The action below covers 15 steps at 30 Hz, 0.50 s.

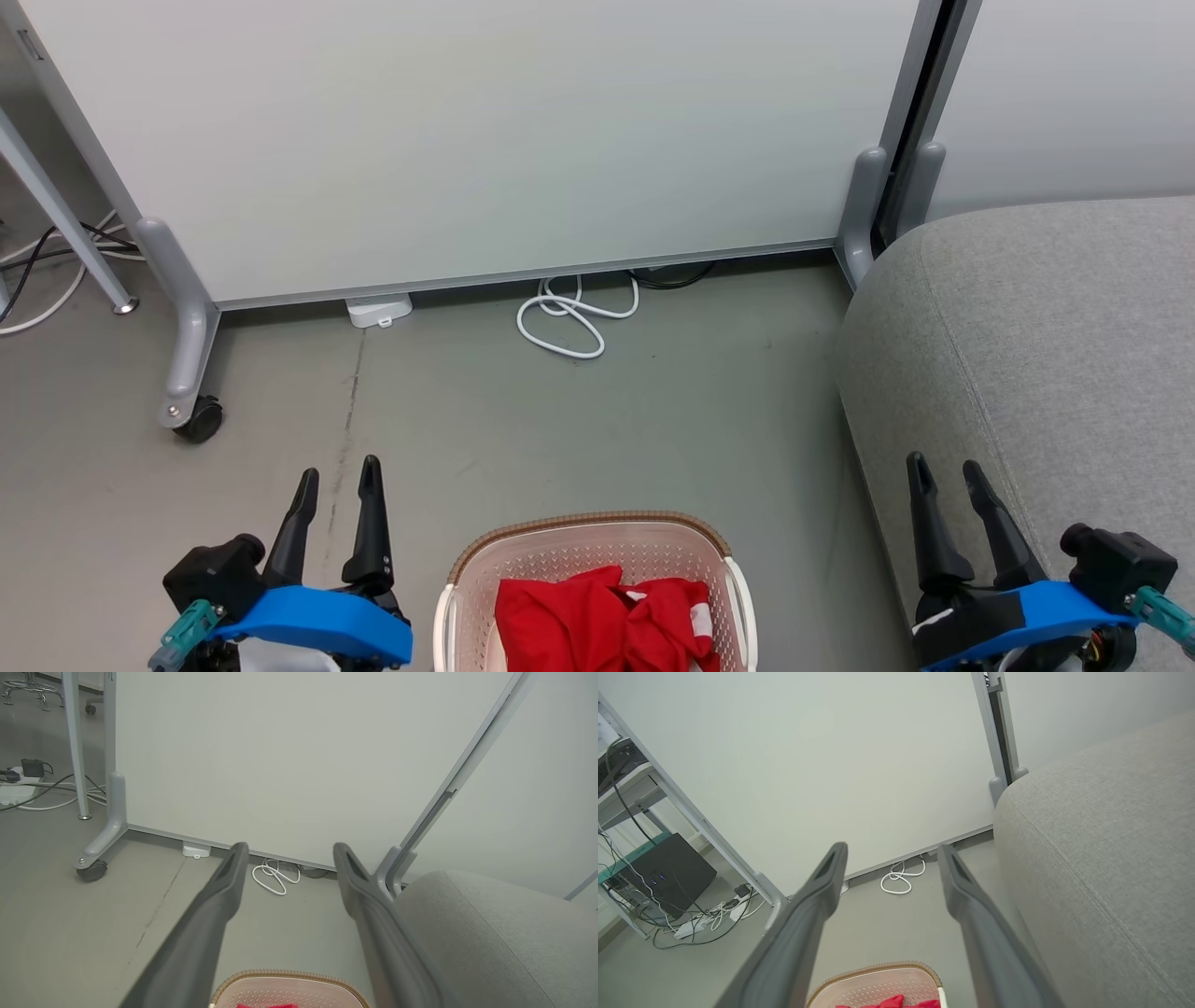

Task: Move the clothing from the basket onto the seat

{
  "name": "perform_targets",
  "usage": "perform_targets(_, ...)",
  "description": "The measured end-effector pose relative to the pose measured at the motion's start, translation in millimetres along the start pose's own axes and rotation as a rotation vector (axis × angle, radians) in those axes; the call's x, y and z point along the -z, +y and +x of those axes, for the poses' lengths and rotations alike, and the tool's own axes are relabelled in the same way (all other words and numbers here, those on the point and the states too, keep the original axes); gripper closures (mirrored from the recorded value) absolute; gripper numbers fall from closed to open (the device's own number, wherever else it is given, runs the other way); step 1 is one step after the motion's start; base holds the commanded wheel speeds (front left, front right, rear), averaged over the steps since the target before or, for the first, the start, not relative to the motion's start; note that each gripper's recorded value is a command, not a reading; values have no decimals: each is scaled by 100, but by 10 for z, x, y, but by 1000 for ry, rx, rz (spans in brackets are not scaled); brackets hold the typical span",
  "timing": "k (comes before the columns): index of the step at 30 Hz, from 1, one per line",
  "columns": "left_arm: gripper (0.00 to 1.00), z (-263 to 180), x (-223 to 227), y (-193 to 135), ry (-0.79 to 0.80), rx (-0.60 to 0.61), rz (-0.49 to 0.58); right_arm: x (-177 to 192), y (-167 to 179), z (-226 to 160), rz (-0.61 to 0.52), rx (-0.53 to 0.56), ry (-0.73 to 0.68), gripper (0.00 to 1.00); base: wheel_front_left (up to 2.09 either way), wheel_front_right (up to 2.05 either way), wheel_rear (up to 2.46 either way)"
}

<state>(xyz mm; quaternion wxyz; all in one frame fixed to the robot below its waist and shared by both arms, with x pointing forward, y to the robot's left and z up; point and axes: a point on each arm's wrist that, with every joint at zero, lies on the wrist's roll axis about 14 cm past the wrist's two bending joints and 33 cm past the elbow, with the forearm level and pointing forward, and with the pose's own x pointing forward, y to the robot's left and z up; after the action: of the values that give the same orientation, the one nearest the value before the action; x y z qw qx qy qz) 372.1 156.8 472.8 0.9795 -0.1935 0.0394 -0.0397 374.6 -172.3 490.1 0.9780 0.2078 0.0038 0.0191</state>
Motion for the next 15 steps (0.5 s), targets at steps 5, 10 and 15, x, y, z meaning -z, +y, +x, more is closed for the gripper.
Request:
perform_targets(5, 0, 2, 21, 3, 3, 1, 36, -6, 7, 7, -44, -7, -4, 0, 0, 0, 0)
perform_targets(10, 0, 0, 31, 16, 0, -2, 58, -1, 9, 4, -88, -13, -5, 0, 0, 0, 0)
perform_targets(15, 0, 0, 42, 21, -1, -3, 81, 18, 4, -4, -124, -16, -3, 0, 0, 0, 0)
